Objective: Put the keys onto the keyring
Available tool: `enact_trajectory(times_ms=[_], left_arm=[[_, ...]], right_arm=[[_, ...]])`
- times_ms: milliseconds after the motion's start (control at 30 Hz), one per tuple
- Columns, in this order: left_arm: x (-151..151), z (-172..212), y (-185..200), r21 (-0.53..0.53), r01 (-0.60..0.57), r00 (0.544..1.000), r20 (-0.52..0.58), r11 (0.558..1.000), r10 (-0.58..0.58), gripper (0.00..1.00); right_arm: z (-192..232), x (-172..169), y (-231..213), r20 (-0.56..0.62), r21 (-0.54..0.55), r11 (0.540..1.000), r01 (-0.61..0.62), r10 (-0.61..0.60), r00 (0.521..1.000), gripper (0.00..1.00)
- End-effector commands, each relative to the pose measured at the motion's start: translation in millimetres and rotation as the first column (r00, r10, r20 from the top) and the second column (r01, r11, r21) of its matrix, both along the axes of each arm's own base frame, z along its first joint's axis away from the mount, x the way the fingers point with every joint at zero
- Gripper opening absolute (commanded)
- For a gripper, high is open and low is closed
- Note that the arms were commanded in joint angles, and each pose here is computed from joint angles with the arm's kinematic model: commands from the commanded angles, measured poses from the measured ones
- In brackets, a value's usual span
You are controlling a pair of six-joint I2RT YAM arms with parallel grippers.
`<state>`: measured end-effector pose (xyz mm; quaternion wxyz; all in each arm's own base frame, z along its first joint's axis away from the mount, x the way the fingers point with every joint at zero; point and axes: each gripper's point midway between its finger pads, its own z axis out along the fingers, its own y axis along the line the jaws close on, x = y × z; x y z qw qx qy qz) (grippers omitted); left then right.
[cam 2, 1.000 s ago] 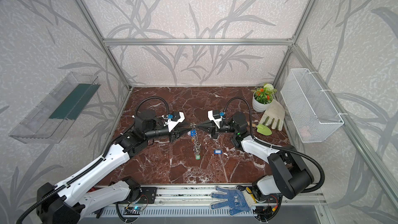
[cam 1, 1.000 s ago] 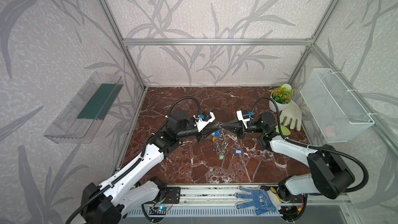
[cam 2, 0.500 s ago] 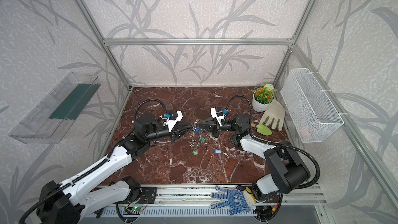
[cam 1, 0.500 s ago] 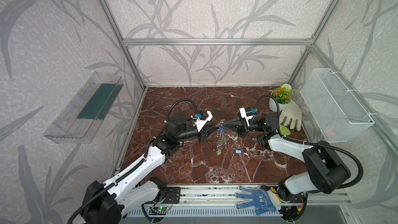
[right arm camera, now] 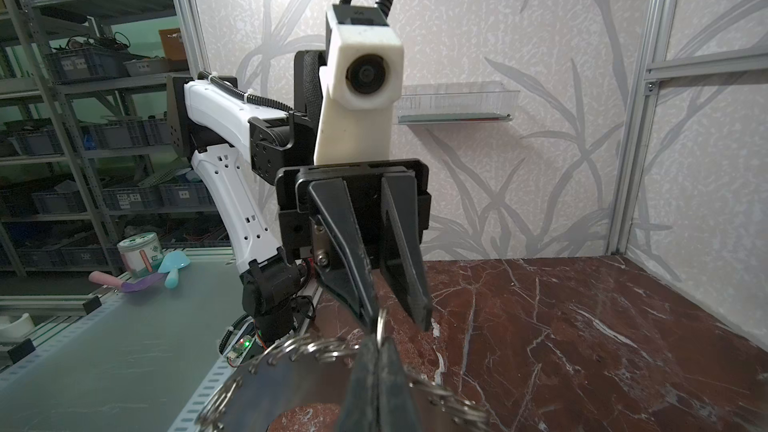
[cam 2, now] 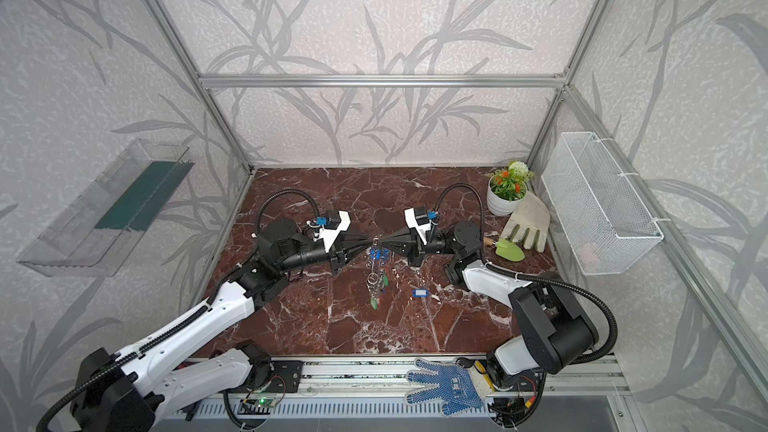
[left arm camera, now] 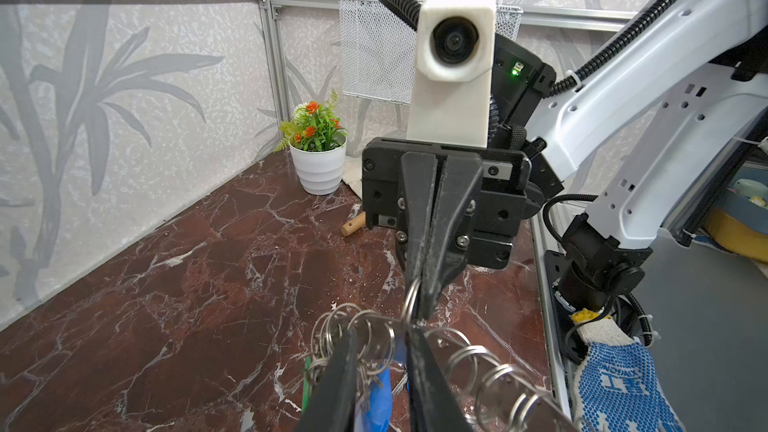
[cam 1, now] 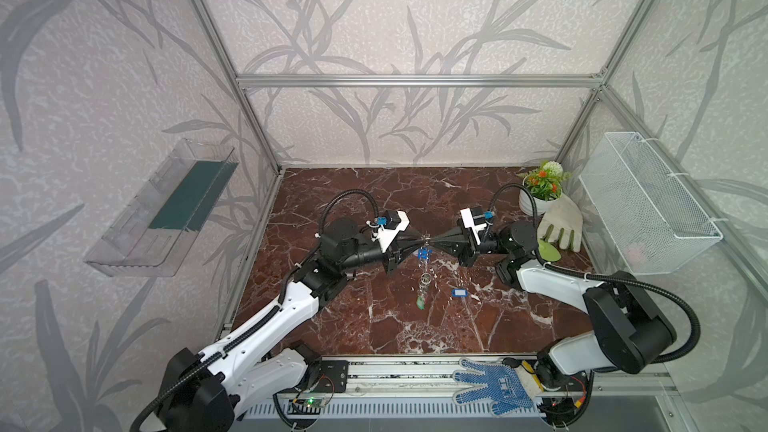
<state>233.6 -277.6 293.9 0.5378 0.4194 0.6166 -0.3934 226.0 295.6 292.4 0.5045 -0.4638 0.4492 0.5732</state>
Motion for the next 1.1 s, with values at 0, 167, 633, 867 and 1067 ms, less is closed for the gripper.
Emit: enact_trajectory(times_ms=[0, 167, 633, 867, 1067], left_arm=[[-1.2, 18.3, -3.8, -0.029, 0.023, 0.999, 0.042, 0.999, -0.022, 0.21], [-1.3, 18.6, -5.5, -0.026, 0.029, 0.999, 0.041, 0.999, -0.028, 0.19], [-2.2, 18.0, -11.3, -0.024, 0.055, 0.998, 0.031, 0.998, -0.054, 0.2], [-4.5, 17.9, -13.8, -0.021, 0.074, 0.997, 0.029, 0.997, -0.074, 0.16], [-4.5, 14.1, -11.2, 0.007, 0.063, 0.998, 0.031, 0.998, -0.063, 0.05]], right_arm=[[23.3, -9.4, -2.5, 0.101, 0.056, 0.998, -0.011, 0.006, 0.995, 0.0], [23.6, -10.4, -1.9, 0.098, 0.054, 0.998, -0.018, 0.013, 0.995, 0.0], [22.1, -11.7, -1.1, 0.092, 0.049, 0.998, -0.029, 0.025, 0.995, 0.0], [22.0, -11.6, -1.0, 0.089, 0.047, 0.998, -0.032, 0.027, 0.996, 0.0], [20.7, -12.3, -1.1, 0.087, 0.044, 0.998, -0.035, 0.031, 0.996, 0.0]])
